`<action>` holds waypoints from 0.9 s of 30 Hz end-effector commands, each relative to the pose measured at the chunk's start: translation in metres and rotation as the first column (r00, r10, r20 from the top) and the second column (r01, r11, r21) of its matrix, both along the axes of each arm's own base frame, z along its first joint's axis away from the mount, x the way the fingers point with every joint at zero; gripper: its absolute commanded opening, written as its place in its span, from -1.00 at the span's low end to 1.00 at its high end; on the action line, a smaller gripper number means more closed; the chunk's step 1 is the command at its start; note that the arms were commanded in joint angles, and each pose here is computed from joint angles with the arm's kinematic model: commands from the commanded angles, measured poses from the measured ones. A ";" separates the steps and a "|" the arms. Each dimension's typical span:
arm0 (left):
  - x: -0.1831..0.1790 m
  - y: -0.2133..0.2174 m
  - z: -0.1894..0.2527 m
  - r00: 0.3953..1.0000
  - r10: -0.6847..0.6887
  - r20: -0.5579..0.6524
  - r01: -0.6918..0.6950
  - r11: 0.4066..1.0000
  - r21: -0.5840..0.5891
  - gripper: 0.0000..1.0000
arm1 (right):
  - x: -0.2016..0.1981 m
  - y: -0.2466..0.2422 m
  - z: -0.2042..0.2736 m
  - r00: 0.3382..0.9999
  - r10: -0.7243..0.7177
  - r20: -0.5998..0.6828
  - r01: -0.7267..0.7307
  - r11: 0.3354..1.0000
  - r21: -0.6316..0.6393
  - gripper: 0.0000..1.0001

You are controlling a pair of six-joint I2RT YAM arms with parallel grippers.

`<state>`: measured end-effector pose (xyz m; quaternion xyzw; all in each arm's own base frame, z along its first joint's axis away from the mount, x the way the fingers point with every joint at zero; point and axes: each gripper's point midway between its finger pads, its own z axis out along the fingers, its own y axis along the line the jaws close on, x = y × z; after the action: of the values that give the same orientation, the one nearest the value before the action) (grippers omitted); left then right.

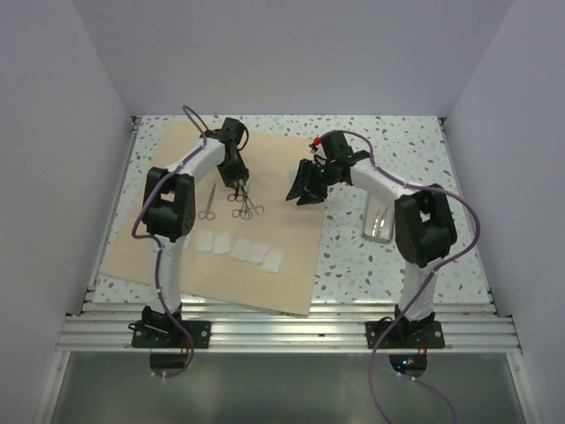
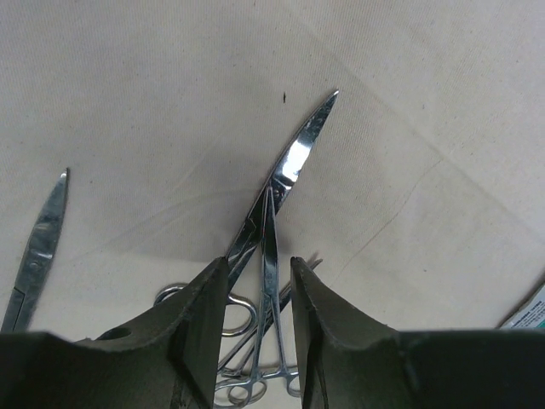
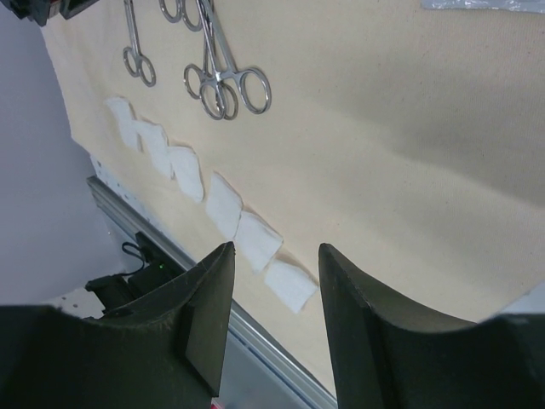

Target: Prepare the surgical pack

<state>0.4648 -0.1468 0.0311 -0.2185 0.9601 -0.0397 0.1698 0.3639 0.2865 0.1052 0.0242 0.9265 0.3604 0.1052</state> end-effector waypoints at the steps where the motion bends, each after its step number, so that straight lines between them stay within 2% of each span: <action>1: 0.009 0.000 0.002 0.999 0.039 0.008 -0.039 0.999 0.020 -0.22 | -0.003 -0.004 0.024 0.999 0.017 0.051 -0.019 0.999 0.039 -0.04; 11: -0.003 -0.002 -0.018 0.999 0.030 -0.036 -0.028 0.998 0.064 -0.22 | 0.001 -0.006 0.022 0.999 0.014 0.049 -0.016 0.999 0.048 -0.05; 14: -0.002 -0.001 -0.023 0.999 0.017 -0.043 -0.013 0.996 0.084 -0.35 | 0.001 -0.005 0.024 0.999 0.014 0.051 -0.017 0.999 0.052 -0.05; 17: -0.005 0.002 -0.029 0.998 0.011 -0.059 -0.004 0.995 0.104 -0.62 | 0.001 -0.006 0.024 0.999 0.012 0.053 -0.015 0.999 0.049 -0.05; 23: -0.002 0.006 -0.016 0.999 -0.018 -0.030 0.022 0.993 0.114 -1.00 | 0.001 -0.006 0.026 0.998 0.012 0.063 -0.015 0.999 0.044 -0.05; 27: 0.000 0.000 0.016 0.997 -0.080 0.021 0.078 0.994 0.077 -1.00 | 0.000 -0.005 0.028 0.996 0.032 0.078 -0.036 0.998 0.044 -0.05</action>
<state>0.4674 -0.1464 0.0236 -0.1991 0.9640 -0.0034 0.1764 0.3620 0.2779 0.1014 0.0270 0.9257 0.3643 0.0979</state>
